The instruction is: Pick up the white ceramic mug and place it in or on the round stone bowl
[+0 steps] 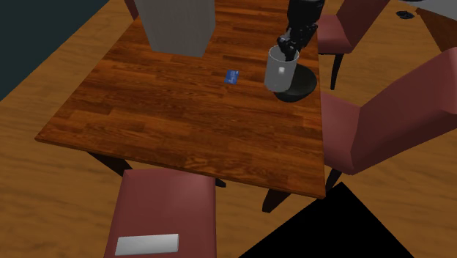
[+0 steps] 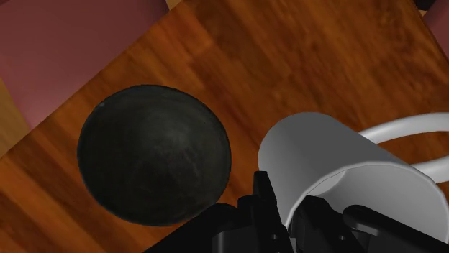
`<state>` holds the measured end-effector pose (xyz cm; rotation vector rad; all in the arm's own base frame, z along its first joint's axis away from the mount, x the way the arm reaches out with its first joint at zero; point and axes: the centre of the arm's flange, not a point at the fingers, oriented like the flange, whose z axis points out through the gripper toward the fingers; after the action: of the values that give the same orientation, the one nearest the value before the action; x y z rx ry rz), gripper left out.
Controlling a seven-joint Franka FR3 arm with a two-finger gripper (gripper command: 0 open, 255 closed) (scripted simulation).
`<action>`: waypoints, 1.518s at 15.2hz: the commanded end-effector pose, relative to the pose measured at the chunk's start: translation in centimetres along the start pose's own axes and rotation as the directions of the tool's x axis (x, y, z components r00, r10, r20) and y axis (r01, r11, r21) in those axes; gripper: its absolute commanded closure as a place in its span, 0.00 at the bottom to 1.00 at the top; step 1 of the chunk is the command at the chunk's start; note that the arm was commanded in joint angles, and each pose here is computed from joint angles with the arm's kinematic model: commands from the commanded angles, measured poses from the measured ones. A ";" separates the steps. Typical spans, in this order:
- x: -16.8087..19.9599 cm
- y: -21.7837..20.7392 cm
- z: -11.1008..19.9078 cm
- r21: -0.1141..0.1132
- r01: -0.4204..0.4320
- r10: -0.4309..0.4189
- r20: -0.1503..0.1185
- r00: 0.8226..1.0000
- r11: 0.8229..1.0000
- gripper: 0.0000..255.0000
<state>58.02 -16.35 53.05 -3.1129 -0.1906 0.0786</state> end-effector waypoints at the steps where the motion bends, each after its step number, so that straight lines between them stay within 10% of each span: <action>1: 0.2 2.7 -0.4 0.000 0.001 -0.001 0.000 1.000 1.000 1.00; 9: 1.3 12.5 -1.8 0.000 0.001 -0.001 0.000 1.000 1.000 1.00; 23: 1.6 12.7 5.6 0.000 0.001 -0.001 0.000 1.000 1.000 1.00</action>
<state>60.89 -28.70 47.57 -3.1125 -0.1922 0.0793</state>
